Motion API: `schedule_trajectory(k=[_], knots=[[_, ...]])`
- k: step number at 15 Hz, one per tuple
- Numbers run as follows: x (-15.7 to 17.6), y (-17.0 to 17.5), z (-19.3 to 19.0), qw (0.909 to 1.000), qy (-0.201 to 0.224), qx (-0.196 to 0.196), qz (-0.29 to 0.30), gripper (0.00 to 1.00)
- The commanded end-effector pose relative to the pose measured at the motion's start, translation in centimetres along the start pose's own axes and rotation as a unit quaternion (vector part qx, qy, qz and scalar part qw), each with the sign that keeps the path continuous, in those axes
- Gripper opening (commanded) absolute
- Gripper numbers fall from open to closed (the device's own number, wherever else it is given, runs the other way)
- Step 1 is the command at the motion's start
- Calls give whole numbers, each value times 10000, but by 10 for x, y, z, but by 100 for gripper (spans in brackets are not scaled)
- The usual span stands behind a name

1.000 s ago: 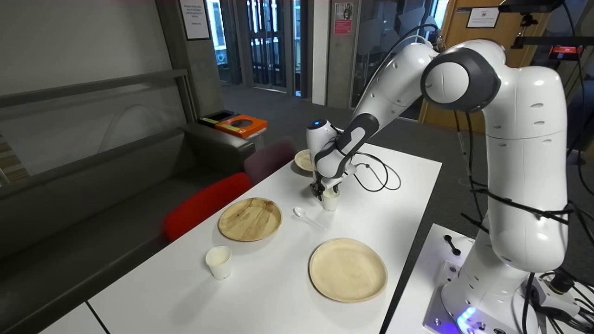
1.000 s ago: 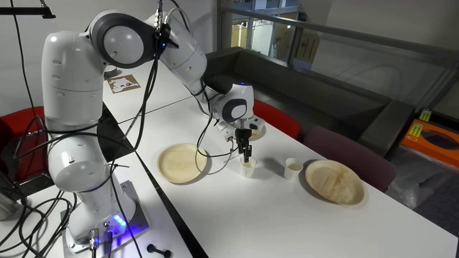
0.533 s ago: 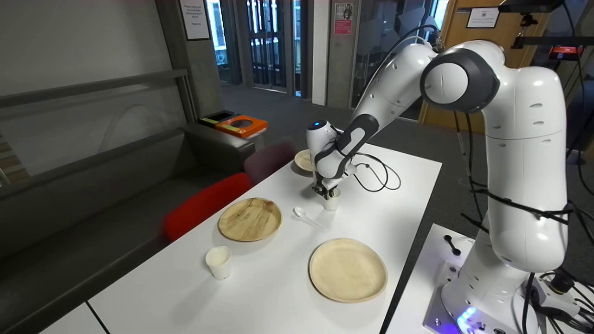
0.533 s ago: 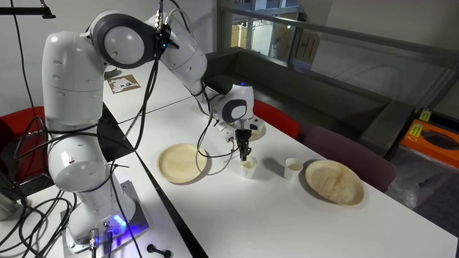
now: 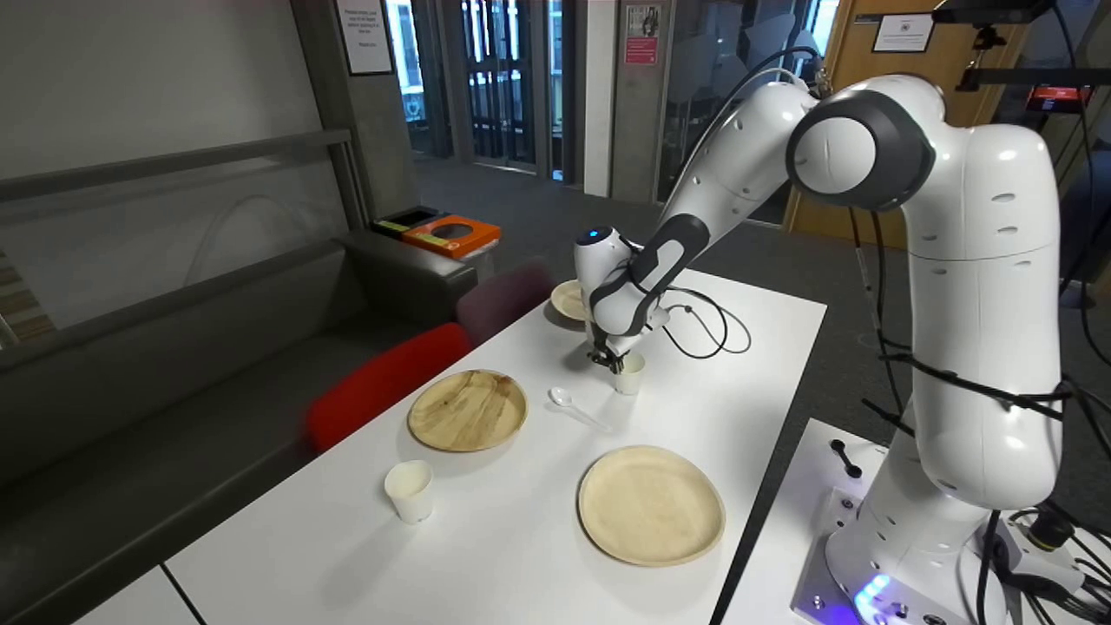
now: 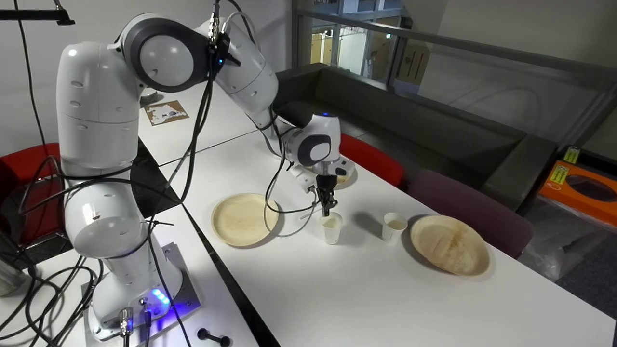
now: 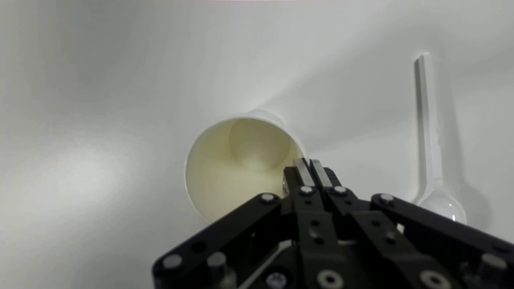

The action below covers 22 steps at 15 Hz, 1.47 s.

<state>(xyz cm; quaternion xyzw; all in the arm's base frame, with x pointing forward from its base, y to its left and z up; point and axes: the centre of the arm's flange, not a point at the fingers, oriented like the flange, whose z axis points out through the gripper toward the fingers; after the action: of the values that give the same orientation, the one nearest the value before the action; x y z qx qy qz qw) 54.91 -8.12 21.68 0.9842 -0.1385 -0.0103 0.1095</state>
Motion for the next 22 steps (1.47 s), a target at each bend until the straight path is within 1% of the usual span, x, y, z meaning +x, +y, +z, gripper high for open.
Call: schedule_trajectory(k=[1, 6, 11, 15, 18, 22], knots=[[-23, 8, 7, 9998, 49, 35, -190, 1], [-43, 14, 7, 9994, 145, 82, -296, 1], [-63, 23, 6, 9988, 121, 153, -456, 1], [-85, 29, -2, 9977, 122, 221, -633, 1], [-106, 31, -10, 9961, 245, 275, -805, 1], [-120, 29, -11, 9946, 322, 339, -924, 1]])
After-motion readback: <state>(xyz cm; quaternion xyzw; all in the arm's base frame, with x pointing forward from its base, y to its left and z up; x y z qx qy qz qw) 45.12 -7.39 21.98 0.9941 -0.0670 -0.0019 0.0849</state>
